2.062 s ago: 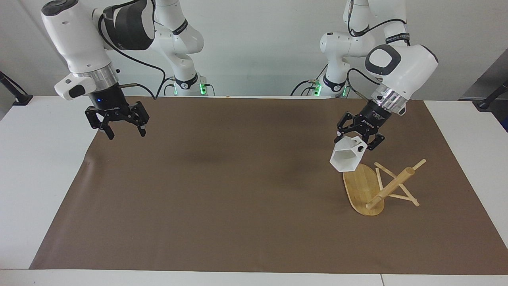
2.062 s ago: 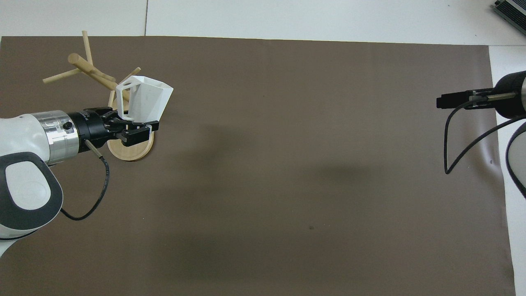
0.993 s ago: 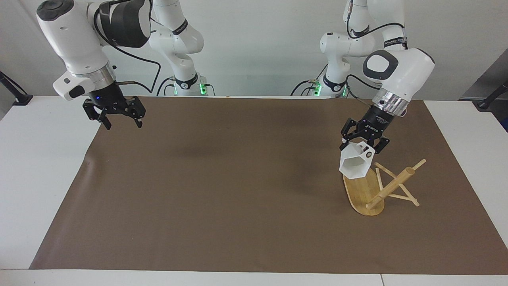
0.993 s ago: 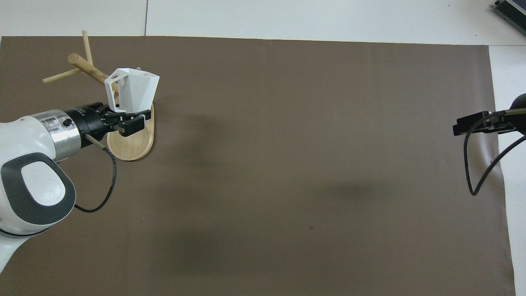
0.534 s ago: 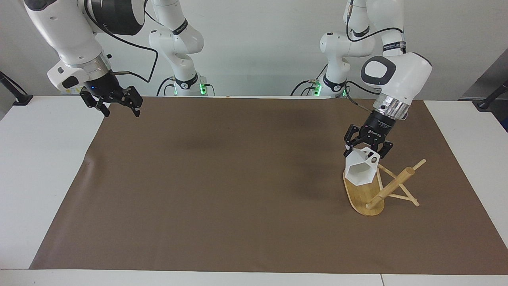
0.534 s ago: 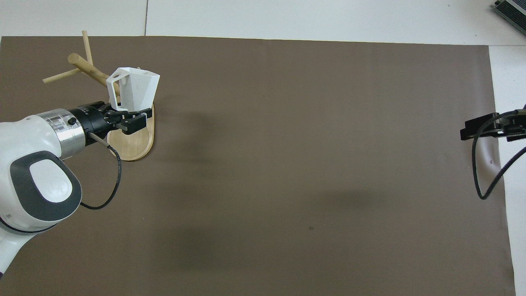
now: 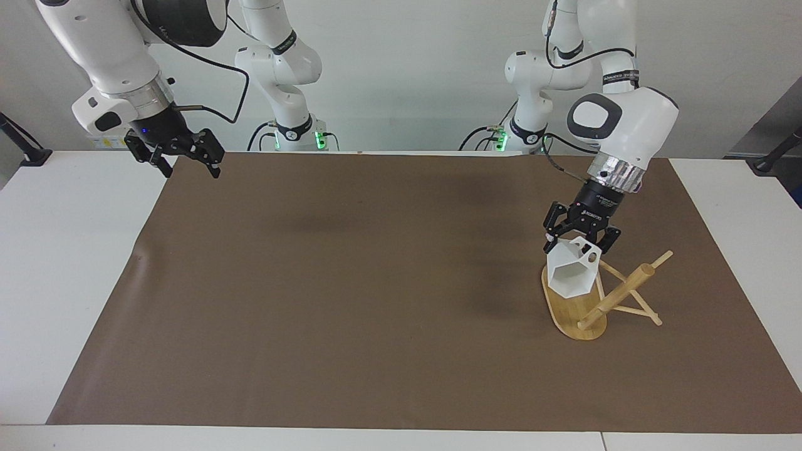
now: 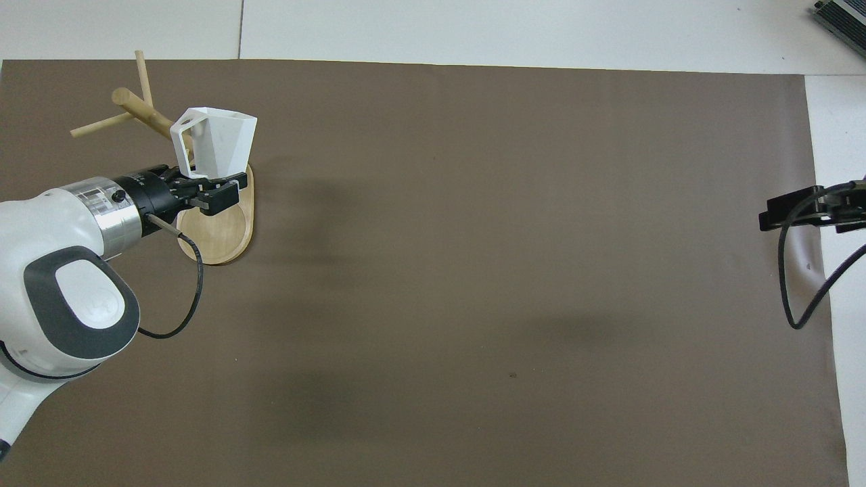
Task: Hang cup on rack
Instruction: 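Lower the cup handle onto a rack peg with the left gripper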
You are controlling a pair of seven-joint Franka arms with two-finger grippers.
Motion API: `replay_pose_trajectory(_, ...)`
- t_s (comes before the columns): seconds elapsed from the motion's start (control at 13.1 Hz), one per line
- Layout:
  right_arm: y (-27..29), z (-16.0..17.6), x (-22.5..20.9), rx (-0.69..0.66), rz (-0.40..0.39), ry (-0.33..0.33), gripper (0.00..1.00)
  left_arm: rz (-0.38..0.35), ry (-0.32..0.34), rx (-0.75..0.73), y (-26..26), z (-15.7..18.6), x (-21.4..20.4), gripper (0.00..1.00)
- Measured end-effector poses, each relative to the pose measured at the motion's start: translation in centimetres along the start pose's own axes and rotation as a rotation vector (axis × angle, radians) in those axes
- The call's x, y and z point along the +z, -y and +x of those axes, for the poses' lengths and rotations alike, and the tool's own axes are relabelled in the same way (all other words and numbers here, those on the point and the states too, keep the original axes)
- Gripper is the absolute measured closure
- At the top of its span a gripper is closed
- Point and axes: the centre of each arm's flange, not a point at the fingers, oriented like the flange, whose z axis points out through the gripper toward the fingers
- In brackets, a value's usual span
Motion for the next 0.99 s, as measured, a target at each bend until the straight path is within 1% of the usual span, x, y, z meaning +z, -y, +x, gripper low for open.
replay_pose_trajectory(0.31,0.0,0.0,0.3,0.0,0.0,0.003,0.0,-0.015,0.013,-0.016,-0.4,-0.1,0.0,0.26)
replay_pose_trajectory(0.53,0.0,0.1,0.1,0.0,0.0,-0.009,0.0,-0.022,0.017,-0.027,-0.7,0.0,0.1,0.26)
replay_pose_trajectory(0.99,-0.7,0.0,0.1,0.015,0.0,-0.01,0.0,-0.031,0.02,-0.041,-1.2,0.0,0.4,0.26)
